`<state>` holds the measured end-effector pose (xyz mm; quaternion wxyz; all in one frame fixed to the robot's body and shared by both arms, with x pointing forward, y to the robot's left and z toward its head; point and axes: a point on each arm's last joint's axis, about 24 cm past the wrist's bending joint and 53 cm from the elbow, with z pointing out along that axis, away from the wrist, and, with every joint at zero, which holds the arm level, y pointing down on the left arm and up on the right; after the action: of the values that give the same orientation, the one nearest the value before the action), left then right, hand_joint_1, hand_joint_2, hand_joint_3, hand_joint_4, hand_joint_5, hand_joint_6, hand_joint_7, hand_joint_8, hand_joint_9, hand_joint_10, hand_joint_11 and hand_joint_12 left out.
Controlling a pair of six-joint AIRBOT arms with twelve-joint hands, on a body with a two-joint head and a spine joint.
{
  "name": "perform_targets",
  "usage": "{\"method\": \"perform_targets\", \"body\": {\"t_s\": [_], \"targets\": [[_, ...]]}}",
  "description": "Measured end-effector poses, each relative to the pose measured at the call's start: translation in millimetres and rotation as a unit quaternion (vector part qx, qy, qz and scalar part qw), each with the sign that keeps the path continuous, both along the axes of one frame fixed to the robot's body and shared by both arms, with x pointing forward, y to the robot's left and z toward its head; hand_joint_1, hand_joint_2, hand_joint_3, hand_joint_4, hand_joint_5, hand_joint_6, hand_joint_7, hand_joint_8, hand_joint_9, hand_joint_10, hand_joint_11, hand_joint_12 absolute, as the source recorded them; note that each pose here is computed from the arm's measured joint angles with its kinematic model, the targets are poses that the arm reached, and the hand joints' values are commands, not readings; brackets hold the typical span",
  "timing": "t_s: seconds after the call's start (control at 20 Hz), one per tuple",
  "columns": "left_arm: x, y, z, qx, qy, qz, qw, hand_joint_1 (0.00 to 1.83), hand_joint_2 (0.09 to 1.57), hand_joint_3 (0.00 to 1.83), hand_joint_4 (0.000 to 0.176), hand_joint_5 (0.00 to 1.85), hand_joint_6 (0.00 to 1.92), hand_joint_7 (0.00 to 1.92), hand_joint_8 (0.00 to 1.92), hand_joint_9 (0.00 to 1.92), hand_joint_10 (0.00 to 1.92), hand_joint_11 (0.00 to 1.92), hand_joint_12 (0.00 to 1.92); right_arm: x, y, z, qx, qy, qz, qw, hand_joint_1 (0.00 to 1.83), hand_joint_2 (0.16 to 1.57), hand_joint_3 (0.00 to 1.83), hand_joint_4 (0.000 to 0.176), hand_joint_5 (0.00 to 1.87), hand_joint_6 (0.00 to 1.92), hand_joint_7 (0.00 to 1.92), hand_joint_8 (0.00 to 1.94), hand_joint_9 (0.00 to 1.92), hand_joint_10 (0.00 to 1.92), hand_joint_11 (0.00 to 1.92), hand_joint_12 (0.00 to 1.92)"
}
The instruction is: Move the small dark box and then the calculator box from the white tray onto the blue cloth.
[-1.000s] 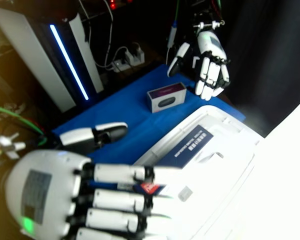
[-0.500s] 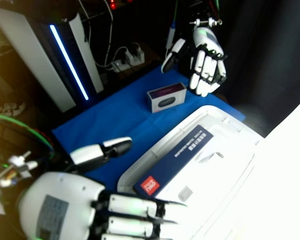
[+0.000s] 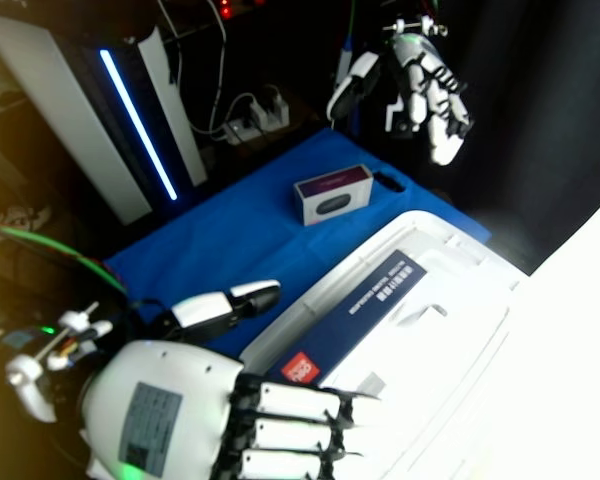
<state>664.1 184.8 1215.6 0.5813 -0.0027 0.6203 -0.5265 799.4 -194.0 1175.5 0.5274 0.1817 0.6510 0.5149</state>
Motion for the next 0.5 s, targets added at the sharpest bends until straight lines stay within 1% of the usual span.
{"method": "perform_targets", "body": {"t_s": [0.05, 0.1, 0.15, 0.2, 0.25, 0.3, 0.35, 0.4, 0.45, 0.5], "targets": [[0.2, 1.8, 2.2, -0.002, -0.002, 0.002, 1.0000, 0.49, 0.97, 0.00, 0.176, 0.00, 0.00, 0.02, 0.00, 0.05, 0.01, 0.00, 0.20, 0.1, 0.9, -0.4, 0.002, 0.001, 0.000, 1.0000, 1.02, 0.77, 0.00, 0.000, 0.65, 0.00, 0.67, 0.01, 0.62, 0.01, 0.42, 0.37], [0.4, 4.1, 4.8, -0.004, -0.005, 0.004, 1.0000, 0.50, 0.95, 0.00, 0.176, 0.00, 0.00, 0.02, 0.00, 0.04, 0.00, 0.00, 0.12, -0.1, 2.6, -1.2, 0.002, 0.001, 0.002, 1.0000, 1.07, 0.83, 0.00, 0.000, 0.74, 0.00, 0.84, 0.01, 0.84, 0.03, 0.64, 0.52], [1.2, 5.6, 6.4, -0.009, -0.005, 0.007, 0.9999, 0.51, 0.94, 0.00, 0.176, 0.00, 0.00, 0.03, 0.01, 0.05, 0.01, 0.01, 0.12, 0.0, 3.8, -1.8, 0.002, 0.001, 0.002, 1.0000, 1.13, 0.88, 0.00, 0.000, 0.82, 0.00, 1.02, 0.02, 1.02, 0.04, 0.74, 0.63], [1.5, 6.2, 6.9, -0.010, -0.005, 0.008, 0.9999, 0.52, 0.96, 0.00, 0.173, 0.00, 0.00, 0.01, 0.00, 0.07, 0.00, 0.00, 0.26, -0.1, 4.8, -2.0, 0.002, 0.001, 0.003, 1.0000, 1.26, 1.00, 0.00, 0.000, 1.05, 0.48, 1.25, 0.45, 1.26, 0.08, 0.95, 0.83], [1.3, 6.4, 7.1, -0.010, -0.006, 0.008, 0.9999, 0.53, 0.96, 0.00, 0.175, 0.00, 0.00, 0.01, 0.00, 0.08, 0.00, 0.00, 0.30, -0.4, 5.2, -0.1, 0.006, -0.001, 0.004, 1.0000, 1.27, 1.03, 0.00, 0.000, 1.12, 0.55, 1.20, 0.73, 1.35, 0.10, 1.02, 0.94], [1.1, 6.0, 7.1, -0.010, -0.005, 0.008, 0.9999, 0.51, 0.98, 0.00, 0.165, 0.00, 0.00, 0.02, 0.00, 0.08, 0.00, 0.00, 0.31, -0.1, 4.2, 1.8, 0.007, -0.004, 0.004, 1.0000, 1.28, 1.05, 0.00, 0.000, 1.18, 0.44, 1.13, 0.92, 1.39, 0.13, 1.05, 1.10], [0.9, 5.9, 7.1, -0.011, -0.005, 0.007, 0.9999, 0.48, 0.97, 0.00, 0.163, 0.00, 0.00, 0.01, 0.00, 0.06, 0.00, 0.00, 0.26, -0.2, 4.2, 2.2, 0.008, -0.005, 0.004, 0.9999, 1.29, 1.05, 0.00, 0.000, 1.18, 0.42, 1.15, 0.92, 1.42, 0.17, 1.06, 1.20], [1.0, 6.0, 7.2, -0.011, -0.006, 0.008, 0.9999, 0.46, 0.98, 0.00, 0.149, 0.00, 0.00, 0.00, 0.00, 0.05, 0.00, 0.00, 0.25, -0.3, 4.2, 2.3, 0.010, -0.004, 0.005, 0.9999, 1.29, 1.05, 0.00, 0.000, 1.14, 0.47, 1.17, 0.88, 1.41, 0.23, 1.06, 1.24], [0.9, 6.0, 7.0, -0.011, -0.005, 0.007, 0.9999, 0.46, 0.99, 0.01, 0.154, 0.00, 0.00, 0.00, 0.00, 0.06, 0.00, 0.00, 0.24, -0.4, 4.7, 2.2, 0.009, -0.004, 0.006, 0.9999, 1.29, 1.05, 0.00, 0.000, 1.10, 0.54, 1.18, 0.87, 1.36, 0.35, 1.06, 1.26], [1.0, 6.9, 5.9, -0.011, -0.004, 0.009, 0.9999, 0.45, 1.00, 0.01, 0.152, 0.00, 0.00, 0.00, 0.00, 0.04, 0.00, 0.00, 0.20, -1.6, 6.4, 1.2, 0.012, 0.001, 0.012, 0.9999, 1.29, 1.07, 0.00, 0.000, 1.03, 0.67, 1.17, 0.89, 1.33, 0.44, 1.08, 1.25]]}}
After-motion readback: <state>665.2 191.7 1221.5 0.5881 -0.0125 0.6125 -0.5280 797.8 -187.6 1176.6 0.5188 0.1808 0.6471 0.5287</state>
